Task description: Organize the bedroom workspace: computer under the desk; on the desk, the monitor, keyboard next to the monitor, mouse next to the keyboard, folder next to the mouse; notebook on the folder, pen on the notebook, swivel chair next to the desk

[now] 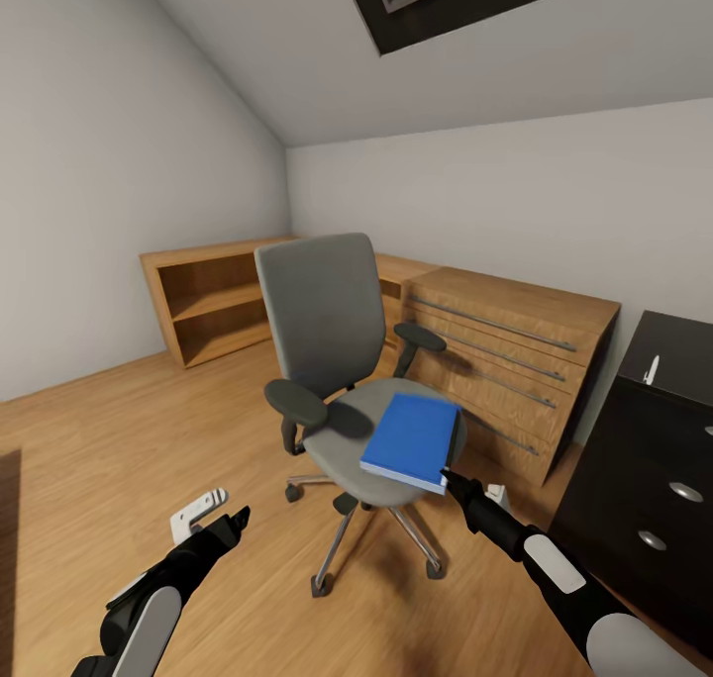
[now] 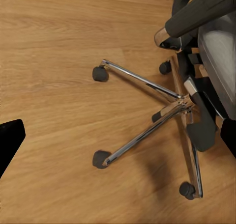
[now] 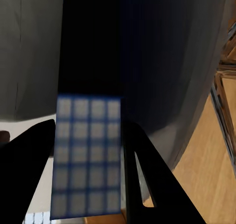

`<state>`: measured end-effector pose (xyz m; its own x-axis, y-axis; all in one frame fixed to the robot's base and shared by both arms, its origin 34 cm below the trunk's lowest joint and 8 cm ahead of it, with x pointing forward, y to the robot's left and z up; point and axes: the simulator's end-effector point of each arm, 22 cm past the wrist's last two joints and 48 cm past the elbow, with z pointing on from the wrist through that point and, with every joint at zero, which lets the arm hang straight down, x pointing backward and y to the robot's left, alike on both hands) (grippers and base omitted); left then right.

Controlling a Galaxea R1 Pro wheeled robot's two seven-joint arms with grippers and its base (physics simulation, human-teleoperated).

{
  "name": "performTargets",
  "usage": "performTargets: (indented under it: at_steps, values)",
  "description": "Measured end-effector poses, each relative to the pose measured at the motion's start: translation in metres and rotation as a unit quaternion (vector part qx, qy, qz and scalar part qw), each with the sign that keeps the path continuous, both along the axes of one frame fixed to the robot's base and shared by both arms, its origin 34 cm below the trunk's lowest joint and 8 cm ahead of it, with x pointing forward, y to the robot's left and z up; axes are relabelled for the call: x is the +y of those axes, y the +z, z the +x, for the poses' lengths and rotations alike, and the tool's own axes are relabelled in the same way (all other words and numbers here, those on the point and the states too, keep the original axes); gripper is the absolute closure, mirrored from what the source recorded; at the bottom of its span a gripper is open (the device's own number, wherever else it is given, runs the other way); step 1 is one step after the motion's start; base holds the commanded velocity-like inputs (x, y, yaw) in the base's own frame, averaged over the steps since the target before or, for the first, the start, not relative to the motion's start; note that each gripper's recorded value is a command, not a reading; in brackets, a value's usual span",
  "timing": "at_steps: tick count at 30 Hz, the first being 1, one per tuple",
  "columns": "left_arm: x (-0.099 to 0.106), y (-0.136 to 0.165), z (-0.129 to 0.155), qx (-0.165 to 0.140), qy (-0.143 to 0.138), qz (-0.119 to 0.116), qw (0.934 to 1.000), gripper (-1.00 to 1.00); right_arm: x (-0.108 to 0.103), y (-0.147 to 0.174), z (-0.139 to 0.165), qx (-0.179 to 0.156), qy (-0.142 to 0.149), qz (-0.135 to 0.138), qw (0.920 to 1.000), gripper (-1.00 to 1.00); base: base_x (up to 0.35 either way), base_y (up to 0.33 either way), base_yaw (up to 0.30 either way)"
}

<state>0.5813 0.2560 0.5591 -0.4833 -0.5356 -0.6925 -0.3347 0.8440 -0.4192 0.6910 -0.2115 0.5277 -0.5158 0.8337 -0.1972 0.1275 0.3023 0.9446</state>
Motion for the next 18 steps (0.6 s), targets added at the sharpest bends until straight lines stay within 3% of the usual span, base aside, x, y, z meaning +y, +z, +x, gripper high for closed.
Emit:
performTargets:
  at_steps: [9, 18]
  values:
    - [0.002, 0.017, 0.003, 0.004, 0.004, 0.003, 1.0000, -1.00, 0.000, 0.021, 0.005, -0.002, 0.000, 0.000, 1.0000, 1.00, -0.019, 0.000, 0.000]
    - [0.008, 0.032, 0.005, 0.016, 0.017, 0.011, 0.9997, -1.00, -0.006, 0.042, 0.013, -0.011, -0.012, -0.008, 0.9998, 1.00, -0.280, 0.000, 0.000]
